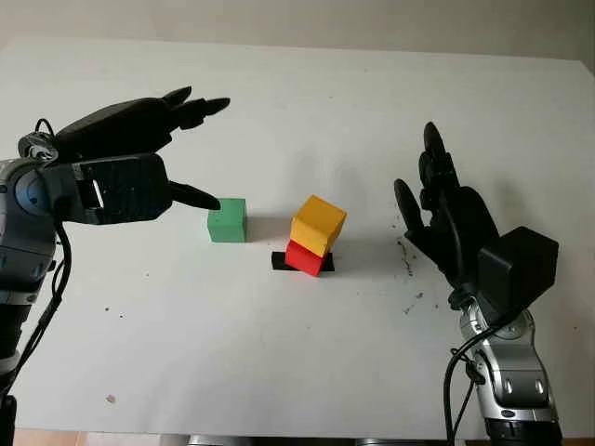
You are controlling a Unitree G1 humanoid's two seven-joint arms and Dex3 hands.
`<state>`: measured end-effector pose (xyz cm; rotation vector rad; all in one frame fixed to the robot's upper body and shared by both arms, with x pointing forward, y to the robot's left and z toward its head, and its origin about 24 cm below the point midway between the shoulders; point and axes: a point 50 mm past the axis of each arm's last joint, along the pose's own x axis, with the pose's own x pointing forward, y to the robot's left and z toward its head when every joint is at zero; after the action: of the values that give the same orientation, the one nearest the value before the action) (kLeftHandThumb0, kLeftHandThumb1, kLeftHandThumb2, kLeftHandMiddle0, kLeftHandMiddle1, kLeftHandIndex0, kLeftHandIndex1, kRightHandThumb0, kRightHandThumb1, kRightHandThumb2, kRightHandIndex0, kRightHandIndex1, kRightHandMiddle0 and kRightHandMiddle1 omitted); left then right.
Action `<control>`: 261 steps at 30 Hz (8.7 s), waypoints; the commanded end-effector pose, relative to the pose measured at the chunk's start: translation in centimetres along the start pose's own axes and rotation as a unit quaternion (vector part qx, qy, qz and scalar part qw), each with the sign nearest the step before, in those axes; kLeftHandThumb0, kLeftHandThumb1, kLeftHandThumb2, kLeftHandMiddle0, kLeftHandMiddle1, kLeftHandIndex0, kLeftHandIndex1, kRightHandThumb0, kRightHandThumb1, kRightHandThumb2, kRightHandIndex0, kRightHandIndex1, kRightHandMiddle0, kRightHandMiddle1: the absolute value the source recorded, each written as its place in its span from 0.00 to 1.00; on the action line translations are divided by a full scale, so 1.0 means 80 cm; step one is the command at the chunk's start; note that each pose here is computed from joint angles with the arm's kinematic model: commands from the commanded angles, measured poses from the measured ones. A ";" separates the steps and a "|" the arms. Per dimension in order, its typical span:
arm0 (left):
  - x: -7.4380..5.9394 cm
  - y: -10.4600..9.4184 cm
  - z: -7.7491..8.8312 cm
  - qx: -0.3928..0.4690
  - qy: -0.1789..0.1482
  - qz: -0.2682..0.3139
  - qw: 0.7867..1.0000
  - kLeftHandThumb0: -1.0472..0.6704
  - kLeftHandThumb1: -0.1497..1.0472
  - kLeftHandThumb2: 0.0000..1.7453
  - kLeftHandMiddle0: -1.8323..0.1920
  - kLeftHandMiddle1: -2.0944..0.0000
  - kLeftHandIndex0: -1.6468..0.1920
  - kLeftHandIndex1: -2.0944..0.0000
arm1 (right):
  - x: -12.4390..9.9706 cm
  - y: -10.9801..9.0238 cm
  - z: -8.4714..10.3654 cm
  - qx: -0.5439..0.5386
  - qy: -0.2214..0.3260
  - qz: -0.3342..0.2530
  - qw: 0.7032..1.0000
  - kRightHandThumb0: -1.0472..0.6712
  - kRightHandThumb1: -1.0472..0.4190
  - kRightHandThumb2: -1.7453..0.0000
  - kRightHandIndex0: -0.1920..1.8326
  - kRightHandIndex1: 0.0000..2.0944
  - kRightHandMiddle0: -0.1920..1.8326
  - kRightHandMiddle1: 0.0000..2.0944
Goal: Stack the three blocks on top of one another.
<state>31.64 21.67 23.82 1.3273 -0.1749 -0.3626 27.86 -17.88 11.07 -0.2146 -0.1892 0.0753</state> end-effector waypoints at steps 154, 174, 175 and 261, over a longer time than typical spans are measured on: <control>0.052 0.054 0.161 0.035 -0.184 -0.111 0.976 0.39 1.00 0.03 0.68 0.96 0.77 0.35 | -0.001 0.010 0.002 -0.014 0.004 0.008 1.000 0.21 0.00 0.70 0.03 0.03 0.05 0.03; 0.051 0.043 0.153 0.036 -0.194 -0.120 0.973 0.38 1.00 0.05 0.72 0.98 0.70 0.41 | -0.003 0.010 0.000 -0.006 0.008 0.008 1.000 0.20 0.00 0.71 0.02 0.02 0.04 0.03; 0.051 0.043 0.153 0.036 -0.195 -0.121 0.973 0.38 1.00 0.05 0.72 0.97 0.69 0.41 | -0.002 0.010 0.000 -0.007 0.008 0.008 1.000 0.20 0.00 0.71 0.02 0.02 0.04 0.02; -0.020 -0.132 -0.022 -0.523 -0.069 0.158 0.835 0.14 1.00 0.41 1.00 0.98 1.00 0.99 | 0.002 0.009 0.000 0.034 0.002 -0.003 0.999 0.21 0.00 0.71 0.00 0.02 0.03 0.02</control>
<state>29.42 22.07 13.53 0.1722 -0.2460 -0.2017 27.95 -17.10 10.87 -0.1534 -0.1756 0.0857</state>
